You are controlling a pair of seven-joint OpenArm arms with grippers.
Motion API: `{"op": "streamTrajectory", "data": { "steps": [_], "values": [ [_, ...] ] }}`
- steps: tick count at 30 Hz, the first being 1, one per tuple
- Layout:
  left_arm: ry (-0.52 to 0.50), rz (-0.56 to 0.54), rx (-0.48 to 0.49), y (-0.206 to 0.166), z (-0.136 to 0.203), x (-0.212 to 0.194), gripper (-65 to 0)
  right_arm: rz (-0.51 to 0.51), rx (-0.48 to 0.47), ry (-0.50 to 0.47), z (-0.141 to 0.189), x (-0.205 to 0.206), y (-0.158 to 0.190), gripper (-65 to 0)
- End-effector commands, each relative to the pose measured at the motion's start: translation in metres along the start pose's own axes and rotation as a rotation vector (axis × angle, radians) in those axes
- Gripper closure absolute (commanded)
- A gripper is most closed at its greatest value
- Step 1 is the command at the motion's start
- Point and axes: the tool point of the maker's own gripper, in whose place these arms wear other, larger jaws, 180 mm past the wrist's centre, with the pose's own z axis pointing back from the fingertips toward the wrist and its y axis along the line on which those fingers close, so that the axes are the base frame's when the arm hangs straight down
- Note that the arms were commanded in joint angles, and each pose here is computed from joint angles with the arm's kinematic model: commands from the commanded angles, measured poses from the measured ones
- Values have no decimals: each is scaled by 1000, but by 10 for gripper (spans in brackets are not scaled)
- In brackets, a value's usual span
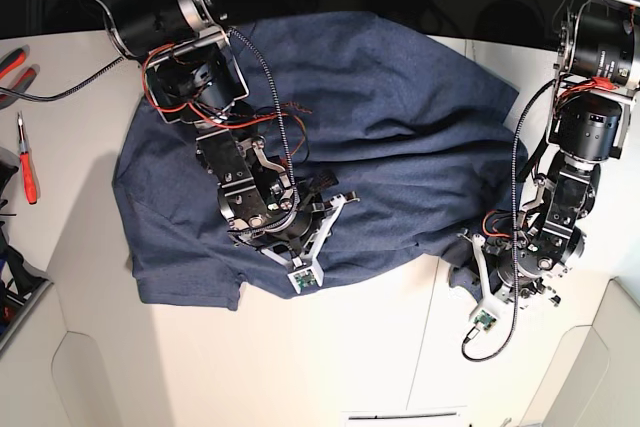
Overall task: Layout the t-shirt on the table in an organized manner, then fold the t-shirt properly
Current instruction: 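Pull the held shirt edge with the left gripper away from the right gripper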
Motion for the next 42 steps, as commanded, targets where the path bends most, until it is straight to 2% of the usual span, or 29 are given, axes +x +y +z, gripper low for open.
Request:
{"op": "streamTrajectory", "data": {
  "steps": [1,6,10,13,18,21,27,31,33,36,38,42],
  "values": [
    [-50,12,34,18,3,19,-261,8,-2,-47,1,21,-1,-70],
    [-62,60,21,17,5,27,-261,35,-16,-40,1,19,-4,-70],
    [-67,80,-51,5,7,30,-261,34,-16,-40,1,19,-3,-70],
    [-55,51,-87,-2,7,28,-328,34,-16,-40,1,19,-3,-70],
    [-29,15,-73,-1,6,21,-347,34,-15,-40,1,19,-3,-70],
    [-11,9,-19,9,5,17,-346,34,-15,-40,1,19,-3,-70],
    [2,31,22,16,4,12,-339,34,-15,-40,1,19,-3,-70],
    [21,37,16,14,2,4,-255,34,-16,-40,1,19,-3,-70],
    [33,40,14,14,1,0,-167,34,-15,-43,1,20,-3,-70],
    [32,41,15,14,1,0,0,34,-15,-51,1,21,-3,-70],
    [24,53,50,21,2,2,0,34,-15,-54,1,21,-3,-70],
    [22,95,225,64,11,0,0,34,-16,-53,1,21,-3,-70]
  ]
}}
